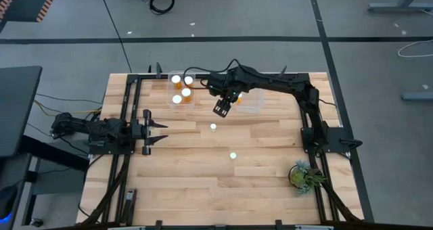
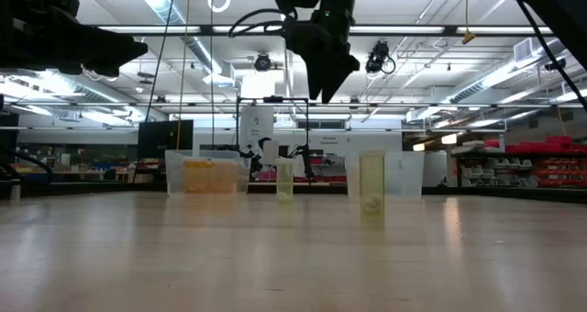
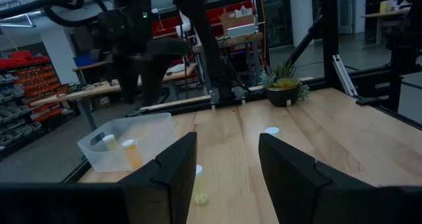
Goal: Pick and place medicine bottles into bin by pill shape (circle, oval)
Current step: Put the yellow tablet bottle into the right transparent bin
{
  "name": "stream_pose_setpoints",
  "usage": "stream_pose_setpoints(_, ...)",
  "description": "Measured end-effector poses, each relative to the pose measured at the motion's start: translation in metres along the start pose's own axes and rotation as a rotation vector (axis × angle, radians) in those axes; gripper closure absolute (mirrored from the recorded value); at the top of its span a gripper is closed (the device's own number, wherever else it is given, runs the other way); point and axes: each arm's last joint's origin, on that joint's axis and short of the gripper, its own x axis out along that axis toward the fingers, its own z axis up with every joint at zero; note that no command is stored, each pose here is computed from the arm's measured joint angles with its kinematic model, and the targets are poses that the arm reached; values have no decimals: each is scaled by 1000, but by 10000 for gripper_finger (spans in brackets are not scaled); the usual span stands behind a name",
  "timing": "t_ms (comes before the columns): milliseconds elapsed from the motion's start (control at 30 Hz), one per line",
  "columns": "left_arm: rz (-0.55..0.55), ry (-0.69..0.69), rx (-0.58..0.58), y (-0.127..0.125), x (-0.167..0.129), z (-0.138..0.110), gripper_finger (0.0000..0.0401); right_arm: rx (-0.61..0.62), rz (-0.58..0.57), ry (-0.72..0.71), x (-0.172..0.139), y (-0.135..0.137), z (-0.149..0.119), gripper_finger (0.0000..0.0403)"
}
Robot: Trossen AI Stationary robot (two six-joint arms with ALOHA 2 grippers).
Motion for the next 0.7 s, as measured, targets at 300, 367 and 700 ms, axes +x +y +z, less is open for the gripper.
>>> stream_pose_setpoints(300,0,0,0,0,0,0,229,-48,21,-19,-3,23,-5,180)
stream_pose_setpoints(367,0,0,0,0,0,0,229,-53,25,-19,-3,28,-7,180)
stream_pose_setpoints(700,0,0,0,0,0,0,229,-104,49,-21,-9,63,-21,180)
